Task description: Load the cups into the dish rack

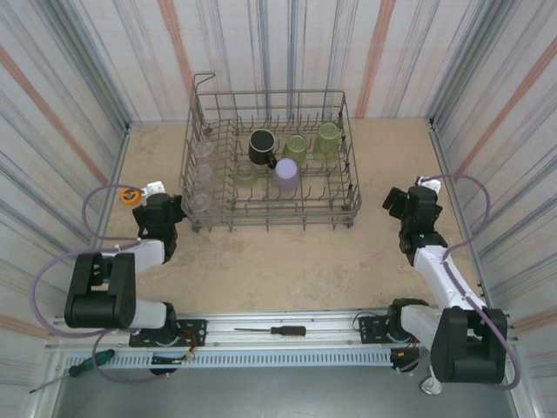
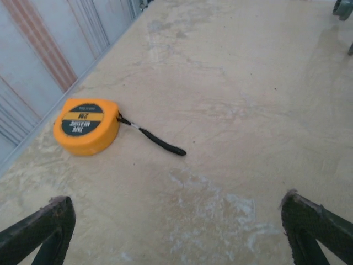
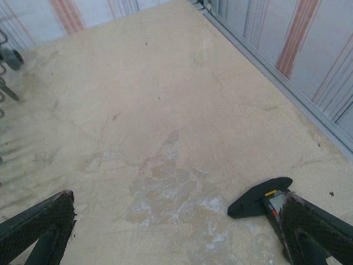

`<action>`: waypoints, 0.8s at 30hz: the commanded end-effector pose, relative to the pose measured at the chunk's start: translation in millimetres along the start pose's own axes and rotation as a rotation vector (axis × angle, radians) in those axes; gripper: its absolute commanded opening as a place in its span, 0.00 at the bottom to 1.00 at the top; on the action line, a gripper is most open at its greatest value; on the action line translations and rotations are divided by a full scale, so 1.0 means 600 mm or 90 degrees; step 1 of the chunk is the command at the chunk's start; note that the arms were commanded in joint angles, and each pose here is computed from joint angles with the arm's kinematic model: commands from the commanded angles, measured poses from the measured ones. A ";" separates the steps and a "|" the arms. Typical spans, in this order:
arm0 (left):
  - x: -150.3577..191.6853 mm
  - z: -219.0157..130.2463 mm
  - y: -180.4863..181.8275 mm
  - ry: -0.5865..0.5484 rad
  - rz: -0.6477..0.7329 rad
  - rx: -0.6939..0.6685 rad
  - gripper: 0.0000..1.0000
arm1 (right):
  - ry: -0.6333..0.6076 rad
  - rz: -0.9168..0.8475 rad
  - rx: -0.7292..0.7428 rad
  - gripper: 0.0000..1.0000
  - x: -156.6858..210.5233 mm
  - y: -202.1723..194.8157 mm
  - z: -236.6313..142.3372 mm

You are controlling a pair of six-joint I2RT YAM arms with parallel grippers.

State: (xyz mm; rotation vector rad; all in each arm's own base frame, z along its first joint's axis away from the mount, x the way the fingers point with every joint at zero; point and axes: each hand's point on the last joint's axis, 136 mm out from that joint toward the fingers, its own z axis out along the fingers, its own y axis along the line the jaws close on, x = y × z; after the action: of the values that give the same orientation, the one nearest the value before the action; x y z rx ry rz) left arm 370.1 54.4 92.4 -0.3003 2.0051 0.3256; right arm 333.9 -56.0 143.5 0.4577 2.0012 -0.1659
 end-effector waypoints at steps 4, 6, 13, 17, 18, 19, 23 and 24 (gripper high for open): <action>-0.031 0.009 -0.080 -0.036 0.077 0.115 0.99 | -0.066 -0.023 -0.015 0.99 -0.002 0.012 0.028; -0.027 0.007 -0.083 -0.032 0.073 0.133 0.99 | -0.062 -0.040 -0.027 0.99 0.007 0.023 0.041; -0.009 0.001 -0.098 -0.049 0.073 0.198 0.99 | -0.094 -0.067 -0.059 0.99 0.022 0.044 0.068; -0.009 0.001 -0.097 -0.051 0.073 0.195 0.99 | -0.095 -0.063 -0.081 0.99 0.035 0.052 0.081; -0.011 0.002 -0.098 -0.058 0.072 0.196 0.99 | -0.094 -0.063 -0.084 0.99 0.042 0.054 0.086; -0.012 0.002 -0.098 -0.063 0.072 0.196 0.99 | -0.097 -0.066 -0.090 0.99 0.045 0.057 0.089; -0.011 0.000 -0.097 -0.058 0.072 0.195 0.99 | -0.084 -0.079 -0.089 0.99 0.058 0.063 0.103; -0.011 0.000 -0.097 -0.058 0.072 0.195 0.99 | -0.066 -0.077 -0.083 0.99 0.060 0.062 0.106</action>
State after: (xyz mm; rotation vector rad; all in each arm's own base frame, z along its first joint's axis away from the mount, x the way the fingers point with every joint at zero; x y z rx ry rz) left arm 394.9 17.2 93.2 -0.0457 1.9572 0.1583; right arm 379.5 -34.3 74.1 0.2569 1.9567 -0.1271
